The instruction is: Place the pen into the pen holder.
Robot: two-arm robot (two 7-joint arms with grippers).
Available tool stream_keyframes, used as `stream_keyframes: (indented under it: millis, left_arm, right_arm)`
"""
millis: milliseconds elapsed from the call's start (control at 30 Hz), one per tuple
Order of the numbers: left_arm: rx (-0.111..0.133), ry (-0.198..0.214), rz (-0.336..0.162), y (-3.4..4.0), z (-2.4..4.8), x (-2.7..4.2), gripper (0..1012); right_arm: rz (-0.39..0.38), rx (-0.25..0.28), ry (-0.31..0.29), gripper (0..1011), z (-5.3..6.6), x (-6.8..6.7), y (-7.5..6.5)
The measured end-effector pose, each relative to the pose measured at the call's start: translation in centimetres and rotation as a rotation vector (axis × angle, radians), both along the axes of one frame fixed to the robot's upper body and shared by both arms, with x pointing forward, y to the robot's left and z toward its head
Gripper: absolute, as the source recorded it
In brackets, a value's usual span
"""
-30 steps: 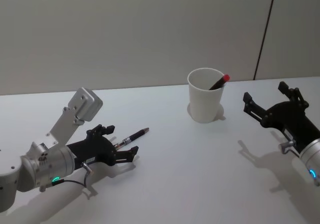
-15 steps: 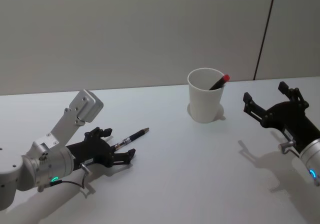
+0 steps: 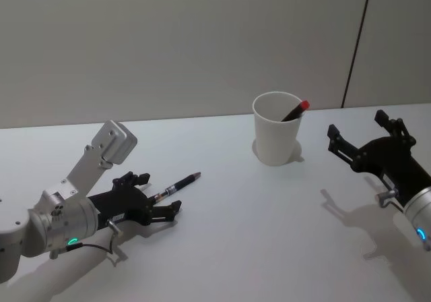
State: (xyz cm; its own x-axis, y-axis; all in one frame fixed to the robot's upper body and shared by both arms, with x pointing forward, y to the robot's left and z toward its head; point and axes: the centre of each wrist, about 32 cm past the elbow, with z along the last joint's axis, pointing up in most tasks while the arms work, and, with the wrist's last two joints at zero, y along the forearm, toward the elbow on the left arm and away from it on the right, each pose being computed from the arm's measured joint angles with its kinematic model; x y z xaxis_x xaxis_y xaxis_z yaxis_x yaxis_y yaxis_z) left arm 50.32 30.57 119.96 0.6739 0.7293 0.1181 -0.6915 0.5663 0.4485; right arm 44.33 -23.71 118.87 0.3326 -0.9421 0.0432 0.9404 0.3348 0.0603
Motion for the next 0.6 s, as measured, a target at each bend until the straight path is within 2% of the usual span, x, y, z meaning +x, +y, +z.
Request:
stream_keyframes:
  millis: [600]
  left_arm:
    - [-0.011,0.031,-0.019,0.13,0.13,0.18,1001]
  right_arm:
    - [0.000,0.000,0.000,1001,0.00,0.00,0.00]
